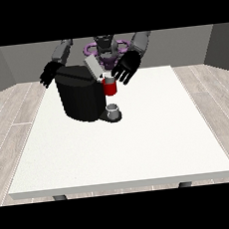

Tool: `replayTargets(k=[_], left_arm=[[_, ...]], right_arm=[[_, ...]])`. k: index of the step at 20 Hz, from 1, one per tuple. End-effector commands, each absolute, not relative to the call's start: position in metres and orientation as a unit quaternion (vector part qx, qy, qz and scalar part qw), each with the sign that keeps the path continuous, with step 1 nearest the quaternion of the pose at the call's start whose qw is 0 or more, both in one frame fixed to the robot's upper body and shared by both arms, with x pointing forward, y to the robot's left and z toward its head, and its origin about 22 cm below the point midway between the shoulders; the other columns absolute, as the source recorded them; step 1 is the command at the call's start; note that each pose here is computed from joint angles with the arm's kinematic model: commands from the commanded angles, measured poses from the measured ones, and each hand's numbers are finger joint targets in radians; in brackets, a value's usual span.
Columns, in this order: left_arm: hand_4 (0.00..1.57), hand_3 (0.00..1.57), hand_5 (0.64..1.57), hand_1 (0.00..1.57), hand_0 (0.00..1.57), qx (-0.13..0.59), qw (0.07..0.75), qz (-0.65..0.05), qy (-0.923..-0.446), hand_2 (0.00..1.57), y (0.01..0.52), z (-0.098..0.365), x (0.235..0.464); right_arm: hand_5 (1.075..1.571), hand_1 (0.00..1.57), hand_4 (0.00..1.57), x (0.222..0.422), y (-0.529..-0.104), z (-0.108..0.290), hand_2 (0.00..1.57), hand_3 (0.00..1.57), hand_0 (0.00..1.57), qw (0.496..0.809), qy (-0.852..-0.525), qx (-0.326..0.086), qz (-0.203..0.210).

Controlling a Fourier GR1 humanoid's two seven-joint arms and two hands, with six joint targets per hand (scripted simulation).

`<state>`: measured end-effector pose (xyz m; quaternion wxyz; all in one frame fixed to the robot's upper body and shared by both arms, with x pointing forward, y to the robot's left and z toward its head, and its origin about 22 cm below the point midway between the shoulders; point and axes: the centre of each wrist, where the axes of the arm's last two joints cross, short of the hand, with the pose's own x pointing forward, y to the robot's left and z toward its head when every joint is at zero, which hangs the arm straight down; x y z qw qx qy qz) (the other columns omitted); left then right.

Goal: Insert the coffee pod into the coffee machine and close the lid

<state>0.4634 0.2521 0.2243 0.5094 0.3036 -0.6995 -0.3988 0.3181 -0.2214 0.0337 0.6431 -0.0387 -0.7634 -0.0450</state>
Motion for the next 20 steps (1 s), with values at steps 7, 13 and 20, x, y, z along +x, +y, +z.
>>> replayTargets(k=[7,13,20], left_arm=[[0.00,0.00,1.571,0.00,0.00,0.321,0.506,-0.450,-0.662,0.00,0.269,0.229,0.462],[0.00,0.00,1.571,0.00,0.00,0.312,0.500,-0.453,-0.669,0.00,0.266,0.233,0.461],[0.00,0.00,1.571,0.00,0.00,0.298,0.504,-0.471,-0.660,0.00,0.223,0.217,0.461]], right_arm=[[1.571,0.00,0.45,0.317,-0.219,0.033,0.00,0.00,0.00,0.645,-0.762,-0.040,-0.044],[1.571,0.00,0.35,0.321,-0.231,0.036,0.00,0.00,0.00,0.652,-0.756,-0.055,-0.039],[1.571,0.00,0.38,0.312,-0.247,-0.006,0.00,0.00,0.00,0.677,-0.730,-0.070,-0.069]])
